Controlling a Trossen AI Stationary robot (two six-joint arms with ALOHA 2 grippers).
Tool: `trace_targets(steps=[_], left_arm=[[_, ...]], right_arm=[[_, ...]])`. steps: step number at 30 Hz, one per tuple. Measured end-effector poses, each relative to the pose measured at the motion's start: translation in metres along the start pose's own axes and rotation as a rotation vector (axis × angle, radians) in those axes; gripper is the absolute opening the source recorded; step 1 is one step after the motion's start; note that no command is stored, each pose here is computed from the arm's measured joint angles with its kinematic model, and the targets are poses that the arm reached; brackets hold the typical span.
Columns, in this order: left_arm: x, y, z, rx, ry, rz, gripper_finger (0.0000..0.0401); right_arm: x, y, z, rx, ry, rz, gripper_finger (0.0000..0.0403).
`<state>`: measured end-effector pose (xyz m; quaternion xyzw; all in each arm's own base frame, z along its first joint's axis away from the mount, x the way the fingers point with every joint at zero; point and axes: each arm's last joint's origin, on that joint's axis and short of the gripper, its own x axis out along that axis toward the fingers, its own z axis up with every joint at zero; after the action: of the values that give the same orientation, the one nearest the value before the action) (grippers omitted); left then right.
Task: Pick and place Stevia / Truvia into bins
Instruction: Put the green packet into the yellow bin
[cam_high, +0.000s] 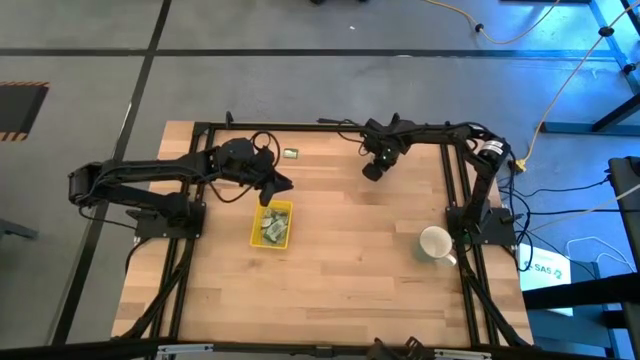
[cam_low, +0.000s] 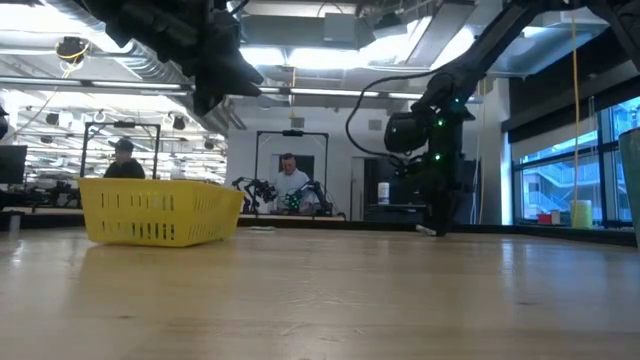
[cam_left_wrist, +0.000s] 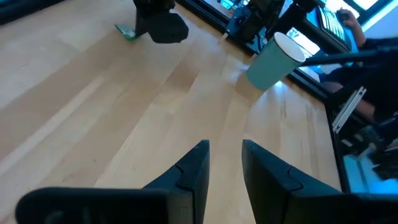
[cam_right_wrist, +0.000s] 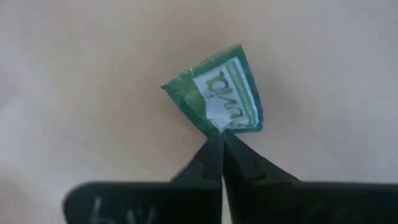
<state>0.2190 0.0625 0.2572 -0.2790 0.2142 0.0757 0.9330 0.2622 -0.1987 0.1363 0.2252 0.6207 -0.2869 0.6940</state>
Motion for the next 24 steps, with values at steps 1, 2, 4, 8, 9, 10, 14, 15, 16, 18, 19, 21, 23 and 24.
trace_targets(steps=[1, 2, 4, 8, 9, 10, 14, 15, 16, 18, 19, 21, 23, 24], left_arm=[[0.0, 0.0, 0.0, 0.019, 0.002, -0.003, 0.0088], [0.0, -0.001, 0.0, 0.043, 0.002, -0.004, 0.0088], [0.0, -0.002, -0.001, 0.098, 0.005, -0.008, 0.0088], [0.001, -0.006, 0.001, 0.231, -0.023, -0.035, 0.0088], [0.001, -0.008, 0.001, 0.278, -0.034, -0.045, 0.0088], [0.002, -0.01, 0.002, 0.331, -0.045, -0.055, 0.0088], [0.003, -0.019, 0.002, 0.548, -0.082, -0.089, 0.0088], [0.003, -0.021, 0.001, 0.582, -0.083, -0.093, 0.0089], [0.003, -0.022, 0.0, 0.603, -0.085, -0.094, 0.0091], [0.004, -0.025, -0.001, 0.629, -0.083, -0.101, 0.0098], [0.005, -0.026, -0.002, 0.633, -0.079, -0.105, 0.0104], [0.005, -0.028, -0.003, 0.637, -0.078, -0.114, 0.0116], [0.006, -0.031, -0.003, 0.645, -0.091, -0.127, 0.0128], [0.006, -0.032, -0.003, 0.653, -0.097, -0.133, 0.0135]], right_arm=[[-0.003, 0.001, -0.001, -0.009, 0.03, 0.01, 0.0002], [-0.006, 0.004, -0.002, -0.029, 0.058, 0.026, 0.0001], [-0.017, 0.01, 0.006, -0.048, 0.028, 0.081, 0.0001], [-0.043, 0.028, 0.015, -0.086, -0.026, 0.281, 0.0001], [-0.048, 0.033, 0.016, -0.097, -0.032, 0.342, 0.0001], [-0.054, 0.04, 0.019, -0.114, -0.041, 0.407, 0.0001], [-0.084, 0.072, 0.026, -0.208, -0.07, 0.675, 0.0], [-0.09, 0.081, 0.026, -0.242, -0.074, 0.724, 0.0], [-0.098, 0.09, 0.027, -0.279, -0.082, 0.767, 0.0], [-0.115, 0.109, 0.027, -0.347, -0.104, 0.839, 0.0], [-0.123, 0.119, 0.027, -0.382, -0.116, 0.865, 0.0], [-0.138, 0.137, 0.024, -0.447, -0.141, 0.9, 0.0], [-0.154, 0.154, 0.021, -0.507, -0.168, 0.931, 0.0], [-0.161, 0.161, 0.02, -0.532, -0.182, 0.942, 0.0]])
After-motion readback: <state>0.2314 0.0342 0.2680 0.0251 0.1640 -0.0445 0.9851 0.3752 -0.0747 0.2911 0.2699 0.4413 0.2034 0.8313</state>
